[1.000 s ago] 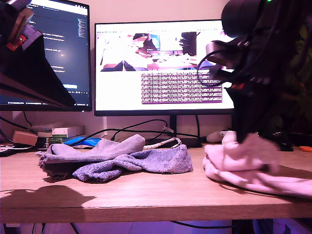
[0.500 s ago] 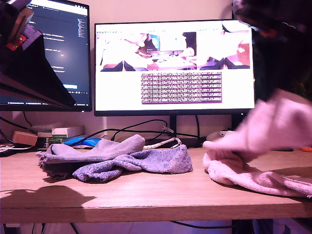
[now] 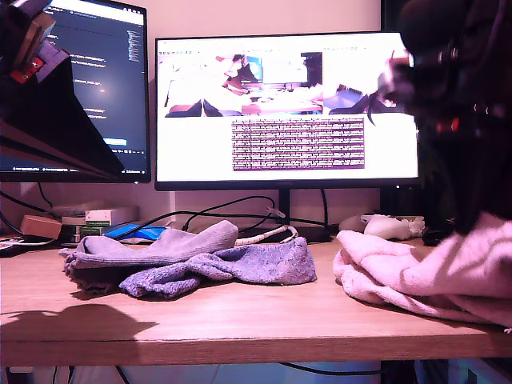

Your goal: Pair up the socks based on colour and pattern, by placing them on top of one another

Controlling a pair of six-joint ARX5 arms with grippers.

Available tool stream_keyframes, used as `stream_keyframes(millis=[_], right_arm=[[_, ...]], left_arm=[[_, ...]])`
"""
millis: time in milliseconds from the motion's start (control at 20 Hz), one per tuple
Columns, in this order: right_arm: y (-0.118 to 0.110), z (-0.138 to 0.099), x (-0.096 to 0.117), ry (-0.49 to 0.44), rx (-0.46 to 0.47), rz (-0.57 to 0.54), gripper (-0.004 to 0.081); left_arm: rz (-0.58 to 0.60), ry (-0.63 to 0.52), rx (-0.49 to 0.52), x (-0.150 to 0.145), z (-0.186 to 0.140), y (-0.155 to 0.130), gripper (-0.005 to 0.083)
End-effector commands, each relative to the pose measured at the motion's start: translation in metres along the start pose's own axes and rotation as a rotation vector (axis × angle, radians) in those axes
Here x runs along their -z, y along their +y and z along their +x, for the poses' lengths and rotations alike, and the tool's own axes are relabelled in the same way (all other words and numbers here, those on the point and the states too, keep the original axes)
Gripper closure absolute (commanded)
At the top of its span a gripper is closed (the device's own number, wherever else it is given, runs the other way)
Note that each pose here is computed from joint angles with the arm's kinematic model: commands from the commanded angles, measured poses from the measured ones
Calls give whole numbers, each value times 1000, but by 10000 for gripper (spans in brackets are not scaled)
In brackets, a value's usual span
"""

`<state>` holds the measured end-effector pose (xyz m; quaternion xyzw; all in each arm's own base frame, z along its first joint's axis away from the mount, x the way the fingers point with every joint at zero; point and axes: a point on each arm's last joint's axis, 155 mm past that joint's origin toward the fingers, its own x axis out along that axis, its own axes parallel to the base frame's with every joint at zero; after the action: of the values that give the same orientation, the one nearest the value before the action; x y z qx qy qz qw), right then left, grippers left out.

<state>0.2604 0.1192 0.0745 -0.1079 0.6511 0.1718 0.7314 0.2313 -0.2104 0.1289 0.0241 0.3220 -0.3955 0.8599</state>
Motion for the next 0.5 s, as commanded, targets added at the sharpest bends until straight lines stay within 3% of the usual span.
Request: stream_keyframes(millis=[0, 250, 350, 450], right_arm=[[-9, 3, 8, 22, 43, -3, 396], [-14, -13, -5, -17, 77, -22, 406], [-14, -19, -16, -55, 77, -42, 511], [-12, -20, -31, -111, 66, -45, 684]], left_arm=[[2, 10, 3, 5, 2, 0, 793], [3, 9, 3, 5, 2, 0, 793], [3, 9, 3, 5, 2, 0, 793], [3, 9, 2, 5, 2, 0, 793]])
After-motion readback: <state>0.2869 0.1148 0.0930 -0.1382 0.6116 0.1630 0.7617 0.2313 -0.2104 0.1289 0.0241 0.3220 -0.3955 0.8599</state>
